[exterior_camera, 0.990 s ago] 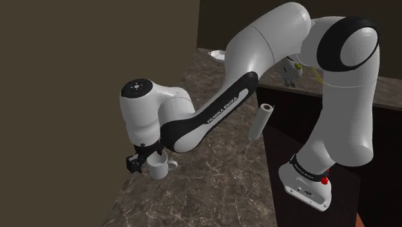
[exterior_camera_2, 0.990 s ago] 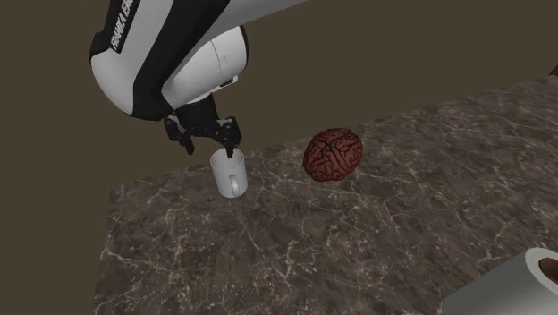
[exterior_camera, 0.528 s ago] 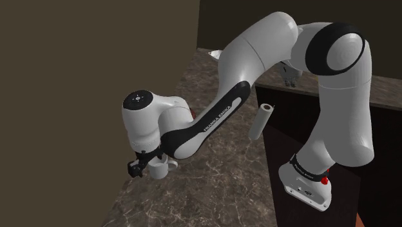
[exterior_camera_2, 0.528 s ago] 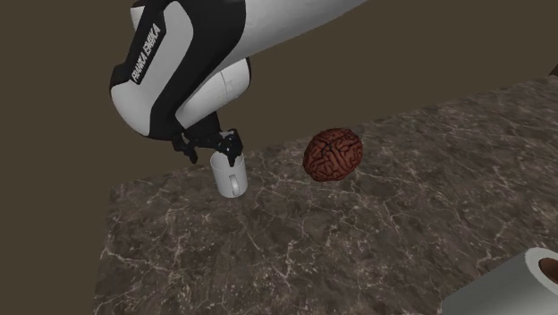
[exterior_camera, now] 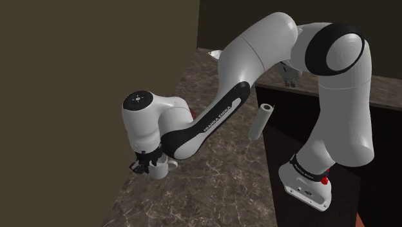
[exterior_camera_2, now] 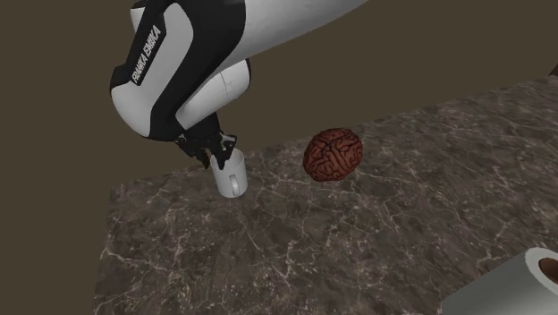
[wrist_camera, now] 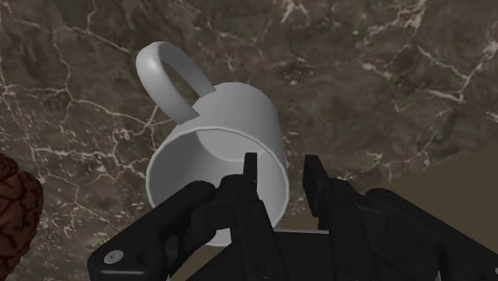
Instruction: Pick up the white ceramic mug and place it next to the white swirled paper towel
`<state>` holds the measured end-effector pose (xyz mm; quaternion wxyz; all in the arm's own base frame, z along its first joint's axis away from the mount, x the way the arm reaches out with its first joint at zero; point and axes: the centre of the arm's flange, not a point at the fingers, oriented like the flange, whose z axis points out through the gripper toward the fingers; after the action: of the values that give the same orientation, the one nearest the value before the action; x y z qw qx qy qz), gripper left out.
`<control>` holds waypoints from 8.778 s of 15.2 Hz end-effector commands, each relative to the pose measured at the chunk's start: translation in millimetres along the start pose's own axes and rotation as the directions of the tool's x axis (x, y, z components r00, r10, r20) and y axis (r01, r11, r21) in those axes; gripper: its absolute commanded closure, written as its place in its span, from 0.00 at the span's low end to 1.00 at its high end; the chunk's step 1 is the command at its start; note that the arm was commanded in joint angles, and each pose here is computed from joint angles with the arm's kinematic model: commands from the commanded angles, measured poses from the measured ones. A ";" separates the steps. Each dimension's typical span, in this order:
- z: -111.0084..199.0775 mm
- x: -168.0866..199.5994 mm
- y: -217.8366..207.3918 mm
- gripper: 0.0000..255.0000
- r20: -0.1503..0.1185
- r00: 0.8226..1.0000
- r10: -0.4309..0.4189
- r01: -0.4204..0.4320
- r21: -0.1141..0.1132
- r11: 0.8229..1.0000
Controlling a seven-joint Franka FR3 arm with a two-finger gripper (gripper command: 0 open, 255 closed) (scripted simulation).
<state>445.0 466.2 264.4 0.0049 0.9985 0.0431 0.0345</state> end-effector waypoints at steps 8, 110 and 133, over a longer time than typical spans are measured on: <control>0.0 0.0 0.0 1.00 0.000 1.000 0.000 0.000 0.000 1.000; -204.3 -58.0 424.8 1.00 0.000 1.000 0.000 0.000 0.000 1.000; -83.2 -66.3 423.3 1.00 0.000 1.000 0.000 0.000 0.000 1.000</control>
<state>408.6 40.5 354.2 0.0049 0.9985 0.0430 0.0342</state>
